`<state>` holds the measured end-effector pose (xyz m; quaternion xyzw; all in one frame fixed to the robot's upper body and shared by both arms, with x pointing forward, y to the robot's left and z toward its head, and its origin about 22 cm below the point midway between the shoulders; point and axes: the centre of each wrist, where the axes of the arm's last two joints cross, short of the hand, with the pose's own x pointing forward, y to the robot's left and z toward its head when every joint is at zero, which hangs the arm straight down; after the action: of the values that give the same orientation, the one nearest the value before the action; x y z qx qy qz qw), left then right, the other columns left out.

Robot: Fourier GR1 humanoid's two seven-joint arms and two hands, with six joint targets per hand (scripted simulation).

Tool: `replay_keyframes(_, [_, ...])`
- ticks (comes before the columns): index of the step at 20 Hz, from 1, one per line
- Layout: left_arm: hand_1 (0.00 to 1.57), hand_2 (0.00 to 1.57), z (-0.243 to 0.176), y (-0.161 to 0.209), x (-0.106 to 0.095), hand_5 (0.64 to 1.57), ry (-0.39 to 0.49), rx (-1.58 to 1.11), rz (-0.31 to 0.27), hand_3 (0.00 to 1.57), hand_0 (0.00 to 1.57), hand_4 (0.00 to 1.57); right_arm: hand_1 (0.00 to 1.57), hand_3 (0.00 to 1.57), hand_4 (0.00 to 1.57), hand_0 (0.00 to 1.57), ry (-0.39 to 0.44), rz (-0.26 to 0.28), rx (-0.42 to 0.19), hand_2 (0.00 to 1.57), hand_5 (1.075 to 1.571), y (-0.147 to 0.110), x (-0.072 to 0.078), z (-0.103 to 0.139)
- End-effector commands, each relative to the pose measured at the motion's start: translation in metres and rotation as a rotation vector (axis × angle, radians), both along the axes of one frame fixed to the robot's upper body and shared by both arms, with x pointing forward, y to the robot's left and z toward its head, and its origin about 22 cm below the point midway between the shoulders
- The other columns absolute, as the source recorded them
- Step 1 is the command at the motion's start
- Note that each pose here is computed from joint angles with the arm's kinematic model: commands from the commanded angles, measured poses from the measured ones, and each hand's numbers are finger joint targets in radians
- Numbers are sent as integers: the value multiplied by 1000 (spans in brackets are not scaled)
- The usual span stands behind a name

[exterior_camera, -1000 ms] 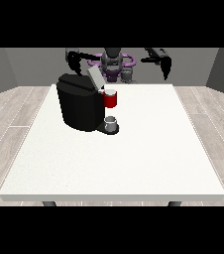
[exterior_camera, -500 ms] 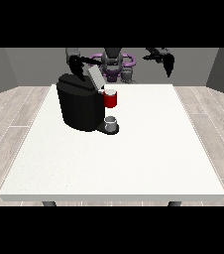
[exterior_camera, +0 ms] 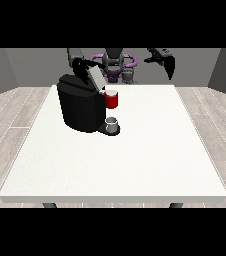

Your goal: Insert the coffee pod into the coffee machine and close the lid

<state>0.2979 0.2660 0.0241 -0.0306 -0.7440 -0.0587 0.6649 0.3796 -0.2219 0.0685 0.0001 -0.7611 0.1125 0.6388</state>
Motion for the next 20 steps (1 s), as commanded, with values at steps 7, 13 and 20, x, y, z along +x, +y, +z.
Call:
replay_keyframes(7, [0,0,20,9,16,1571,-36,-9,17,0,0,24,0,0,0,0,-6,33,-8,0,1571,24,15,10])
replay_keyframes(13, [0,0,6,28,14,1571,-55,18,32,0,0,148,0,0,154,0,-58,78,-59,0,1571,34,24,31])
replay_keyframes(20, [0,0,-1,22,7,1571,11,-4,27,0,0,0,0,0,125,0,-46,99,-126,0,1571,69,19,29])
